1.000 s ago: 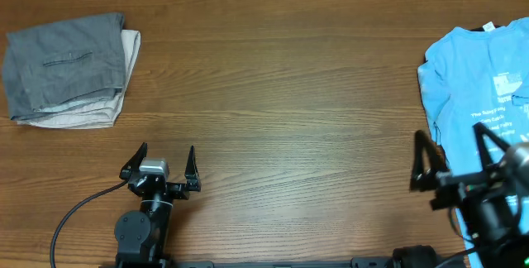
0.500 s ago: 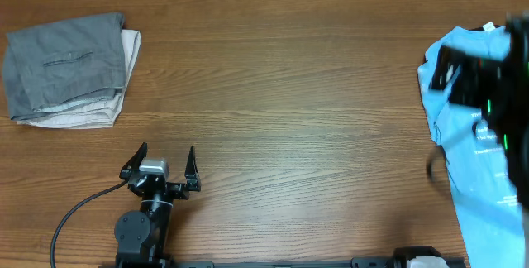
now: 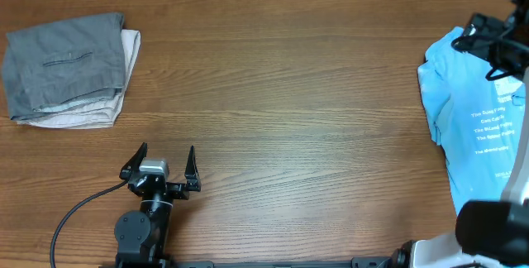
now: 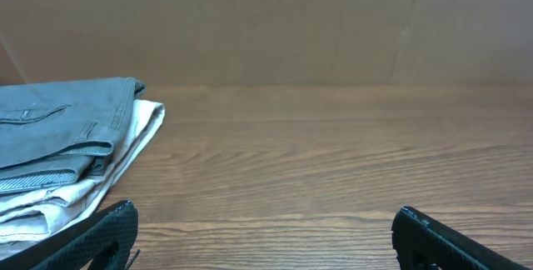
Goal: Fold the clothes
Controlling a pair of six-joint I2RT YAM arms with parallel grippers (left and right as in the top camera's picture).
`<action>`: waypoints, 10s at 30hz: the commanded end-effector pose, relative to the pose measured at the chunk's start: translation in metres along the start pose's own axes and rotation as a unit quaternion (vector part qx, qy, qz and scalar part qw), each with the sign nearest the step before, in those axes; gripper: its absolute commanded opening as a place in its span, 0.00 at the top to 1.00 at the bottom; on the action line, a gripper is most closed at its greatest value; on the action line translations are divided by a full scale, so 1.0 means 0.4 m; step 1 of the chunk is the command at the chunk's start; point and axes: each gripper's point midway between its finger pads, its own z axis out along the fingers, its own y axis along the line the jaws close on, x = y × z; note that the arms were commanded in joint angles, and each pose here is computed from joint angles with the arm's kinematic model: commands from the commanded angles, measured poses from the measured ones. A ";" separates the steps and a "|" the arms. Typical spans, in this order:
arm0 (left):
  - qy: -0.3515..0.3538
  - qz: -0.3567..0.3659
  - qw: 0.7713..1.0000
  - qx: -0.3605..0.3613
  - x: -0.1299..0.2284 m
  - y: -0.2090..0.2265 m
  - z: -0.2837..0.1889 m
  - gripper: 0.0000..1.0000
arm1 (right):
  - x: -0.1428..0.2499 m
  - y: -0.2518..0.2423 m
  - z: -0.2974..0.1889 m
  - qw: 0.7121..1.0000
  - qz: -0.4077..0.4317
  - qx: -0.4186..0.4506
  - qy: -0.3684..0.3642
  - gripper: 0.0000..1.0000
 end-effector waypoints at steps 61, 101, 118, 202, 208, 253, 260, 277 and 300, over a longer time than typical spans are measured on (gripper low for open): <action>-0.004 0.010 1.000 0.003 -0.002 -0.002 -0.001 0.00 | 0.150 0.062 0.514 0.980 -0.086 -0.028 0.177 0.58; -0.004 0.010 1.000 0.003 -0.002 -0.002 -0.001 0.00 | 0.082 -0.033 0.431 0.983 -0.037 -0.025 0.176 0.96; -0.004 0.010 1.000 0.003 -0.002 -0.002 -0.001 0.00 | 0.163 -0.272 0.536 0.978 0.087 0.020 0.188 0.76; -0.004 0.010 1.000 0.003 -0.002 -0.002 -0.001 0.00 | 0.297 -0.012 0.551 0.958 0.157 0.122 0.208 0.92; -0.004 0.010 1.000 0.003 -0.002 -0.002 -0.001 0.00 | 0.255 -0.005 0.513 0.962 0.139 0.114 0.205 0.96; -0.004 0.010 1.000 0.003 -0.002 -0.002 -0.001 0.00 | 0.442 0.833 -0.071 0.908 -0.213 -0.284 0.221 0.96; -0.004 0.010 1.000 0.003 -0.002 -0.002 -0.001 0.00 | 0.607 0.929 -0.058 0.893 -0.273 -0.280 0.222 0.96; -0.004 0.010 1.000 0.003 -0.002 -0.002 -0.001 0.00 | 0.634 0.944 -0.056 0.888 -0.284 -0.284 0.222 0.96; 0.148 0.026 0.983 0.102 -0.269 -0.102 -0.042 0.00 | 0.629 0.942 -0.054 0.889 -0.281 -0.284 0.222 0.96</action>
